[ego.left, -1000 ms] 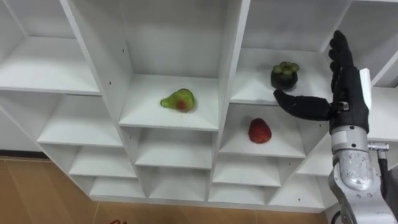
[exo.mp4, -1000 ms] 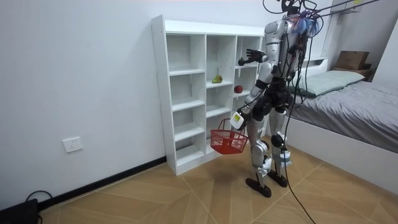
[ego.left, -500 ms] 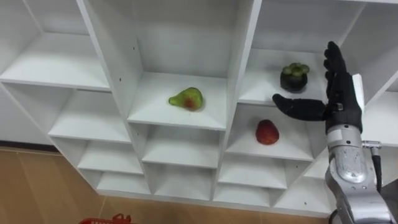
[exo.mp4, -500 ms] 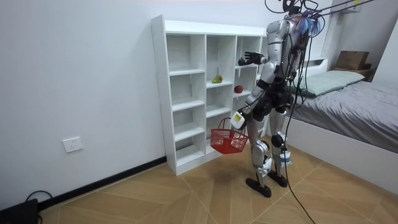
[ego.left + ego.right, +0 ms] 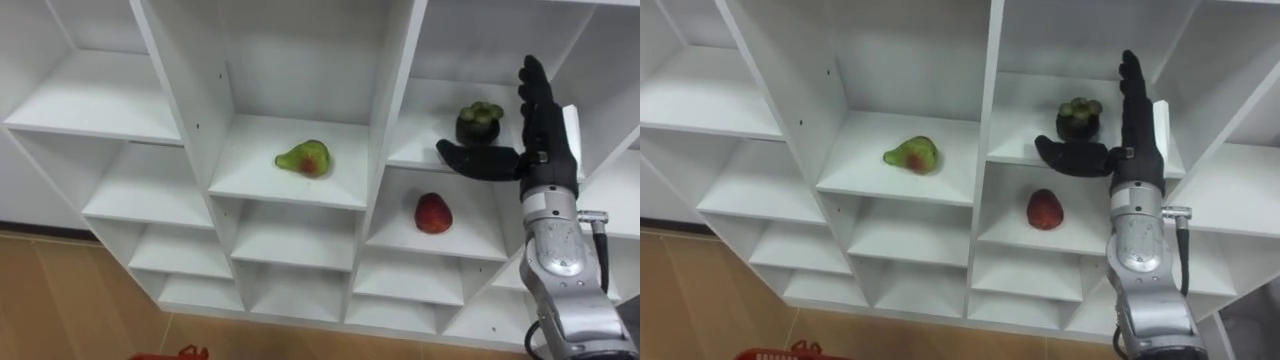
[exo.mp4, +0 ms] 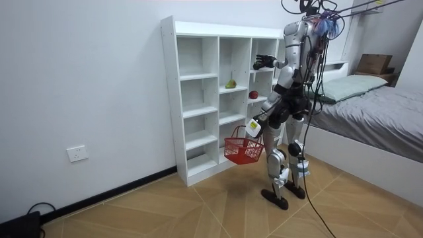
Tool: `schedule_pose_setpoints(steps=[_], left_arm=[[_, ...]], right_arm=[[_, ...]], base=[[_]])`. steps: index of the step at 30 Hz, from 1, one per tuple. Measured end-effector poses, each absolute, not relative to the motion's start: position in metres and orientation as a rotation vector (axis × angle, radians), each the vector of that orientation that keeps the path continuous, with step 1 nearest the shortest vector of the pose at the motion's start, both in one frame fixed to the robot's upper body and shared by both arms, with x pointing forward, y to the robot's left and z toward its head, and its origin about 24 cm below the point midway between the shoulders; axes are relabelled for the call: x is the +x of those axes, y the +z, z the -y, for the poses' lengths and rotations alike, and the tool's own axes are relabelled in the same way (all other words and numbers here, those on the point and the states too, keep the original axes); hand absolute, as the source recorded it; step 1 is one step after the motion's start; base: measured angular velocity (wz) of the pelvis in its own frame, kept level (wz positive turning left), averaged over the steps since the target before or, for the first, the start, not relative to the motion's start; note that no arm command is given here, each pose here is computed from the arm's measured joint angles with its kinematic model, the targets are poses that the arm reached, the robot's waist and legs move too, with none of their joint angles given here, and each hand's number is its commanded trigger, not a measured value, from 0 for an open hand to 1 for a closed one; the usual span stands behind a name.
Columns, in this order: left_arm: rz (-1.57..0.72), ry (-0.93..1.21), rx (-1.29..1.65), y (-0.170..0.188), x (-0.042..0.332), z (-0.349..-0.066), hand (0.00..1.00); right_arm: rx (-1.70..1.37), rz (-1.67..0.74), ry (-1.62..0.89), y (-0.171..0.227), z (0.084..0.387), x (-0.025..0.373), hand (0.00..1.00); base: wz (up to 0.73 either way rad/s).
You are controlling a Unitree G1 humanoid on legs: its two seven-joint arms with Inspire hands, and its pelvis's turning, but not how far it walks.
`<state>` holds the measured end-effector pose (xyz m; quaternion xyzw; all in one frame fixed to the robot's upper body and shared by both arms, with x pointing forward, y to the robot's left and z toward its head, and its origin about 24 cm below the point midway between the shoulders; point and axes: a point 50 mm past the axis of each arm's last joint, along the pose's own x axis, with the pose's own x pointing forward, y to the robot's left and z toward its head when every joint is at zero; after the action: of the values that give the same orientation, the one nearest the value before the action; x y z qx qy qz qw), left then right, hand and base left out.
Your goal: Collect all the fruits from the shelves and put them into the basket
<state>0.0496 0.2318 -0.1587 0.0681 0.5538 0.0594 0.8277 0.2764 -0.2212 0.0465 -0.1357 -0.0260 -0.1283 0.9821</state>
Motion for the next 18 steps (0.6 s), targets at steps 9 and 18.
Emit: schedule_pose_setpoints(steps=[9,18], left_arm=[[-1.187,0.132,0.144,-0.159,0.048,-0.232,1.0],[-1.201,0.144,0.153,-0.159,0.046,-0.233,1.0]], right_arm=[[-0.267,0.018,-0.267,0.042,0.223,0.277,0.0],[-0.273,-0.047,-0.273,0.028,0.227,0.277,0.0]], base=[[0.01],[0.0]])
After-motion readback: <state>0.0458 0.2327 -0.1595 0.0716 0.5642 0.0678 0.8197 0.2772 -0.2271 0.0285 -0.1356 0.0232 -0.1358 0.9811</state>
